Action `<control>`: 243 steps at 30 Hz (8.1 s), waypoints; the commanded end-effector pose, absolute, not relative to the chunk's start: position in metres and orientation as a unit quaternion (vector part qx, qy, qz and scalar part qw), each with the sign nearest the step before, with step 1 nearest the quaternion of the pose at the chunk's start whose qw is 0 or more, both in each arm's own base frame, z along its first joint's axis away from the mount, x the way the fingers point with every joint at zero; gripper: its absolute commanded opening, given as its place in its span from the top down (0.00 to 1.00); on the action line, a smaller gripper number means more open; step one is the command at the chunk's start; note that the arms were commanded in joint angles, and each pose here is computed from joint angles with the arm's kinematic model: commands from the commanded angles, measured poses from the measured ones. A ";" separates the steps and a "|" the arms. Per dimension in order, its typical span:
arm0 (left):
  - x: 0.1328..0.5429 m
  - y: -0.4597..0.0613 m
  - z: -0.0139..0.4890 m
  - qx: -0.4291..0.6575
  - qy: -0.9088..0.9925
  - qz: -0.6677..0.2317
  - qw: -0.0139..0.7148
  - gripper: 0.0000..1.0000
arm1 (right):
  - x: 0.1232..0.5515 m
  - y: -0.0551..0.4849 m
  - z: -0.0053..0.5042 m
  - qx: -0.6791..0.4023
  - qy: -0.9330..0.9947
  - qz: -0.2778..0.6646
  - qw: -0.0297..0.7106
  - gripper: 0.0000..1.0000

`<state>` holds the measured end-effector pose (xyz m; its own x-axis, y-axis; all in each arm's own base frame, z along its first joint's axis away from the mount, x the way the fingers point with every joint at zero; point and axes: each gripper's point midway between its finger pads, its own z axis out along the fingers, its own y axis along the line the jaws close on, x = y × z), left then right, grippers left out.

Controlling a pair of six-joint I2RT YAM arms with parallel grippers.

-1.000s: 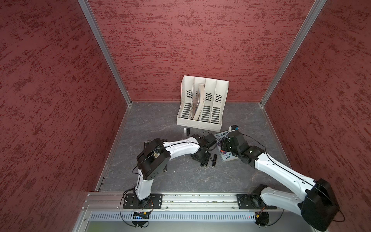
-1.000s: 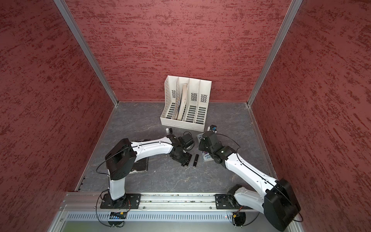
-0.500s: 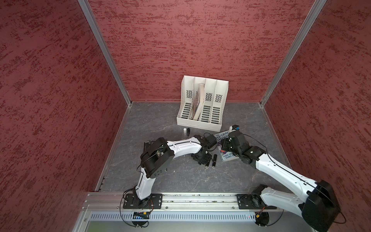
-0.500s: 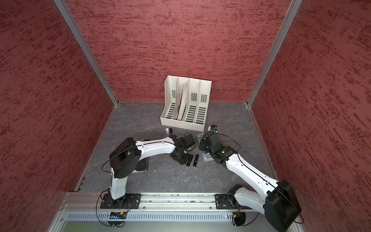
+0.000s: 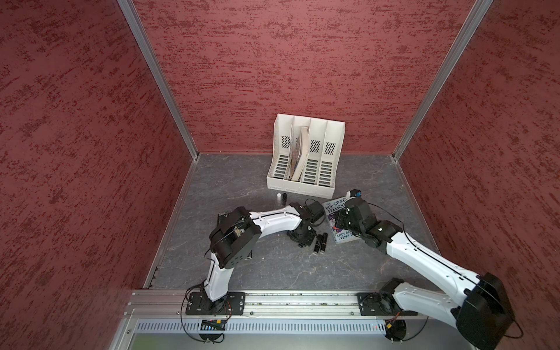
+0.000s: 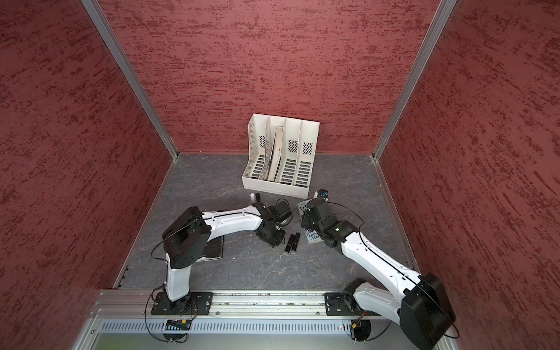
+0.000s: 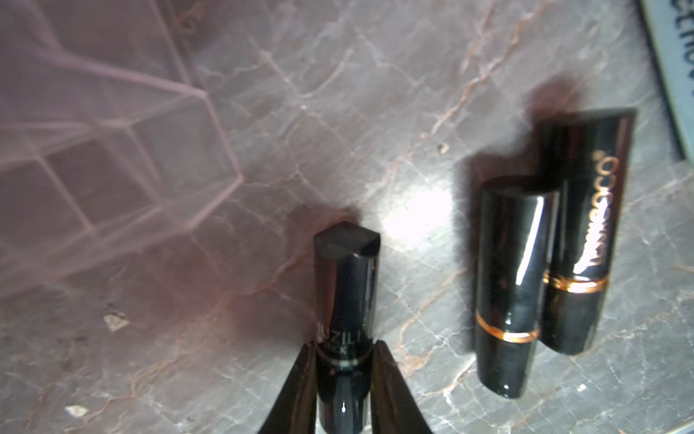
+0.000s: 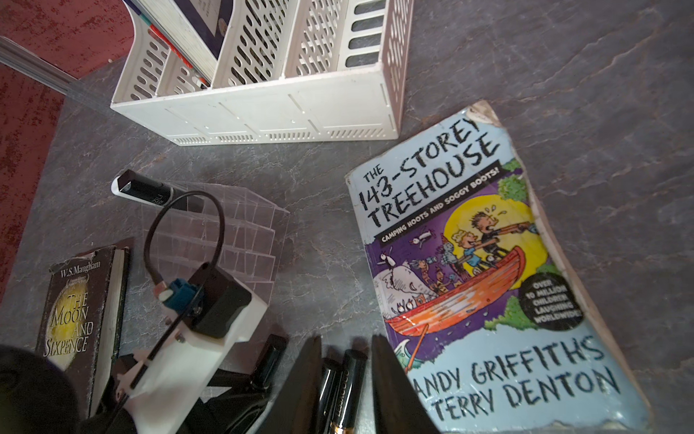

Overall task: Arrange the lipsticks in the organizer
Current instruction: Pick up the lipstick at the center of the board, then place the lipstick in the storage box.

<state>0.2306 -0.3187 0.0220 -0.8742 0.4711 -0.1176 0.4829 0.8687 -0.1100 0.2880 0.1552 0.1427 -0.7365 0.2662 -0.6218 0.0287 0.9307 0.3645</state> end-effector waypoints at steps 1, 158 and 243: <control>0.232 -0.317 0.034 0.244 0.963 -0.094 0.057 0.79 | 0.294 0.158 0.156 0.074 0.914 0.178 0.357 0.74; 0.273 -0.290 0.197 0.253 0.800 -0.283 0.464 0.88 | 0.304 0.329 0.234 0.001 0.895 0.400 0.199 0.61; 0.314 -0.177 0.107 -0.036 0.909 -0.268 0.318 0.26 | 0.419 0.348 0.108 -0.188 0.843 0.160 0.478 0.95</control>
<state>0.3070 -0.1719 0.0951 -0.8152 -0.2384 -0.5279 0.0771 0.8586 -0.5068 0.4193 0.3522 0.1271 -0.4582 -0.1363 -0.8784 -0.4805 0.8693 0.1158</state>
